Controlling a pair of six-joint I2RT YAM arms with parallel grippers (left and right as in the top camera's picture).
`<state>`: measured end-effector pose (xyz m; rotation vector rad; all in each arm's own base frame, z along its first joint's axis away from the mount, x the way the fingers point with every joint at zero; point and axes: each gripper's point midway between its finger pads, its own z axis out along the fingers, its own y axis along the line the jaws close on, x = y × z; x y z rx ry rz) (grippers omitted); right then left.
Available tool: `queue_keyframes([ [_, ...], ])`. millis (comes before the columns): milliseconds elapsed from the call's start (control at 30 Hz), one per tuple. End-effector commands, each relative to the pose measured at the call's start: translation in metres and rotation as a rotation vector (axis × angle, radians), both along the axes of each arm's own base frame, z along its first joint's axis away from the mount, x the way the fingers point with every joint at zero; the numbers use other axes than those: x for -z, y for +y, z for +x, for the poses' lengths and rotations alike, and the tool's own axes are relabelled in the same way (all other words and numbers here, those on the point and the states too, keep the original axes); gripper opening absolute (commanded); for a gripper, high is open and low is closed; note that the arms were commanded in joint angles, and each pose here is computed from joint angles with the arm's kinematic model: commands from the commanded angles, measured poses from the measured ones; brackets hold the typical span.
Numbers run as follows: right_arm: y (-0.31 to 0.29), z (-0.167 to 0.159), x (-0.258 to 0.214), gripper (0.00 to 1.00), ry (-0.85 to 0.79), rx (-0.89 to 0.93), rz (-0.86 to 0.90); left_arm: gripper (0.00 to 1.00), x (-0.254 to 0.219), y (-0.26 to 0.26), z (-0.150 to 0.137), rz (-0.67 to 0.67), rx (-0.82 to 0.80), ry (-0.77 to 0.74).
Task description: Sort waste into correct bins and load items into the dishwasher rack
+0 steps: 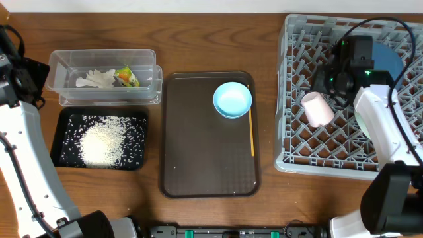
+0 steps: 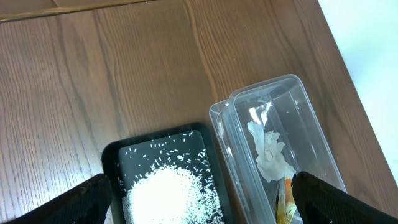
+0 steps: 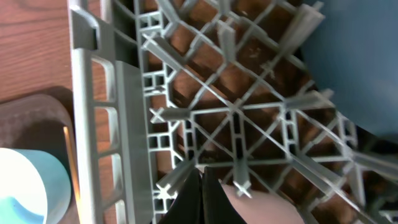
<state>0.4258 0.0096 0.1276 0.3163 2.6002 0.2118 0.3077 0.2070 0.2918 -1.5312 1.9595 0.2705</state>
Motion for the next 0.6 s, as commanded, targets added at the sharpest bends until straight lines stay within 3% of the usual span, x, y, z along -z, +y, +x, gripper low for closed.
queue_keyframes([
  [0,0.011,0.003,-0.009,0.01,-0.033,-0.060,0.028,0.95,0.000,0.003,-0.002,0.008,-0.012,0.007],
  [300,0.027,-0.005,-0.001,0.01,-0.003,-0.197,0.056,0.95,0.000,0.003,-0.002,0.008,-0.012,0.007],
  [567,0.023,-0.019,0.009,0.01,0.069,-0.181,0.039,0.95,0.000,0.003,-0.002,0.008,-0.012,0.007],
])
